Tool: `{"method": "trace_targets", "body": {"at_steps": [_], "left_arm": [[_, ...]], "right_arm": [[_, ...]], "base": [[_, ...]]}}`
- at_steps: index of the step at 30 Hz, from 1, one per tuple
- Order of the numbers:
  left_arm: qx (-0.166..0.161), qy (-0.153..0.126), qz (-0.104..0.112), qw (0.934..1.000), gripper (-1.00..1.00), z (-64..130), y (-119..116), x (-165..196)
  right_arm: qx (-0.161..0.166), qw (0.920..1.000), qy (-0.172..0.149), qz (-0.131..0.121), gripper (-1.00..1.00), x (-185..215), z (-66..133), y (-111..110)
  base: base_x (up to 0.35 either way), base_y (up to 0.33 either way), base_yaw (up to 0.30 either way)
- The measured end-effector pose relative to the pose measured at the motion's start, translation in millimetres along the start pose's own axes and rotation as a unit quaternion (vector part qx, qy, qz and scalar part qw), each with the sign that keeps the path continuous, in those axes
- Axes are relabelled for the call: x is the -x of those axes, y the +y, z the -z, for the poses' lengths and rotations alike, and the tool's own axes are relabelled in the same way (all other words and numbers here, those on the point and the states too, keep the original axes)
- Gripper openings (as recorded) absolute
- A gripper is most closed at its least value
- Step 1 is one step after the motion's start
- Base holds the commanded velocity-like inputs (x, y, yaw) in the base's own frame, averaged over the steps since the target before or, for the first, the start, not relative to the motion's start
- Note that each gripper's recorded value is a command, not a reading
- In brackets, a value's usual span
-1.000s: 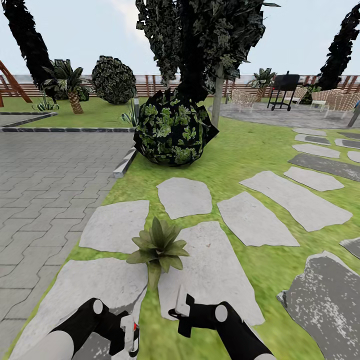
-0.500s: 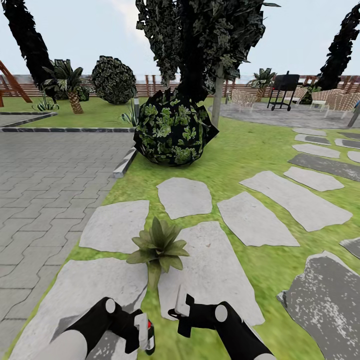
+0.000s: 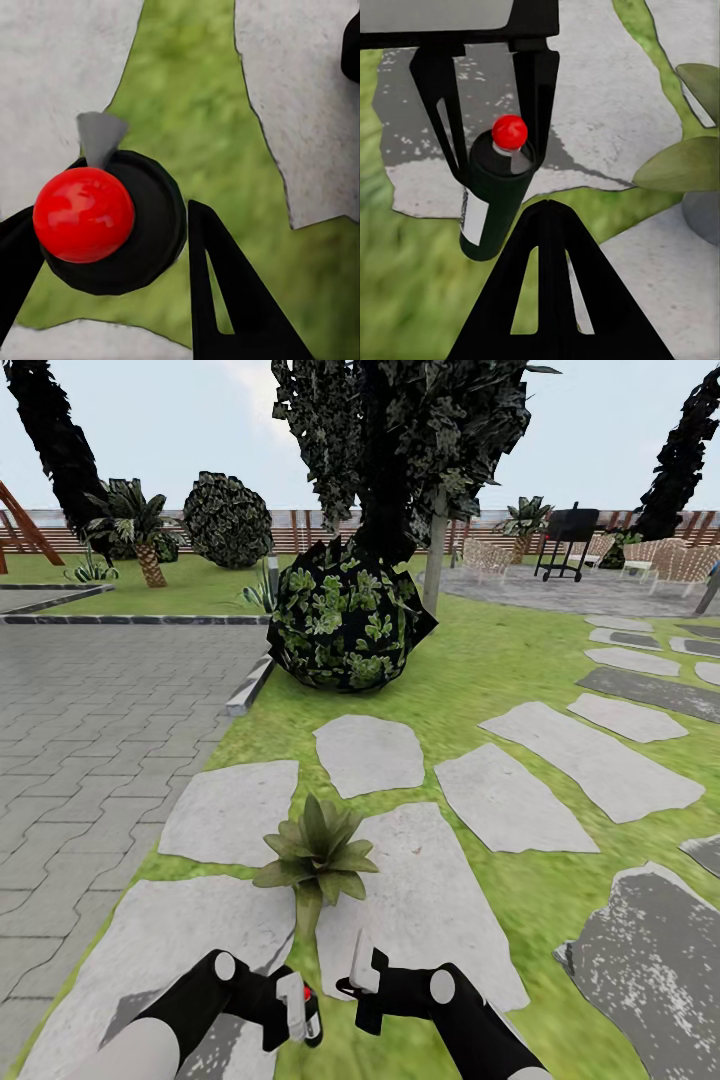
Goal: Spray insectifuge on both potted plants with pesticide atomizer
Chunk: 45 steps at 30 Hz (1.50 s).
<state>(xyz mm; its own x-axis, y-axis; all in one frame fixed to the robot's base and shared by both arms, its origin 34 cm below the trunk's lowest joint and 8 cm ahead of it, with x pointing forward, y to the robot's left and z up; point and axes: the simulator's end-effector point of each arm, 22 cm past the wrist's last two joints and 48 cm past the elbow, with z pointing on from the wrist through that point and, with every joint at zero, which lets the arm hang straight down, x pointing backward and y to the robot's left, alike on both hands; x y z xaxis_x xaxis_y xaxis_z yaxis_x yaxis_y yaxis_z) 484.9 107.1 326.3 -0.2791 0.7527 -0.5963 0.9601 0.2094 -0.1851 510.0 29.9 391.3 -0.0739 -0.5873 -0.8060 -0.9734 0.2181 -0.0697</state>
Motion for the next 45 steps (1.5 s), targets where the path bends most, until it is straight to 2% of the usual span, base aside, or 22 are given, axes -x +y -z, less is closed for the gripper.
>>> {"method": "trace_targets", "body": {"at_steps": [10, 16, 24, 32, 37, 45], "left_arm": [[0.001, -0.006, 0.002, 1.0, -1.0, -2.3, 0, 6], [0.004, -0.023, 0.012, 0.9997, -1.0, -2.4, 1, 13], [-0.002, -0.036, 0.011, 0.9993, -1.0, -10.2, -5, 29], [-0.006, -0.04, 0.007, 0.9992, -1.0, -13.9, -8, 36], [-0.007, -0.052, -0.012, 0.9985, -1.0, -14.1, -10, 41], [-0.011, -0.055, -0.015, 0.9983, -1.0, -14.6, -12, 42]], "right_arm": [[-0.001, 1.0, -0.001, 0.001, -1.0, 1, 0.3, -1], [-0.002, 1.0, -0.002, 0.002, -1.0, 2, 0.5, -2], [-0.002, 1.0, -0.002, 0.003, -1.0, 2, 0.5, -2], [-0.002, 1.0, -0.001, 0.003, -1.0, 2, 0.5, -2], [-0.002, 1.0, -0.001, 0.003, -1.0, 2, 0.5, -2], [-0.002, 1.0, -0.001, 0.003, -1.0, 2, 0.5, -2]], "base": [[0.0, 0.0, 0.0], [0.0, 0.0, 0.0], [0.0, 0.0, 0.0], [0.0, 0.0, 0.0], [0.0, 0.0, 0.0], [0.0, 0.0, 0.0]]}}
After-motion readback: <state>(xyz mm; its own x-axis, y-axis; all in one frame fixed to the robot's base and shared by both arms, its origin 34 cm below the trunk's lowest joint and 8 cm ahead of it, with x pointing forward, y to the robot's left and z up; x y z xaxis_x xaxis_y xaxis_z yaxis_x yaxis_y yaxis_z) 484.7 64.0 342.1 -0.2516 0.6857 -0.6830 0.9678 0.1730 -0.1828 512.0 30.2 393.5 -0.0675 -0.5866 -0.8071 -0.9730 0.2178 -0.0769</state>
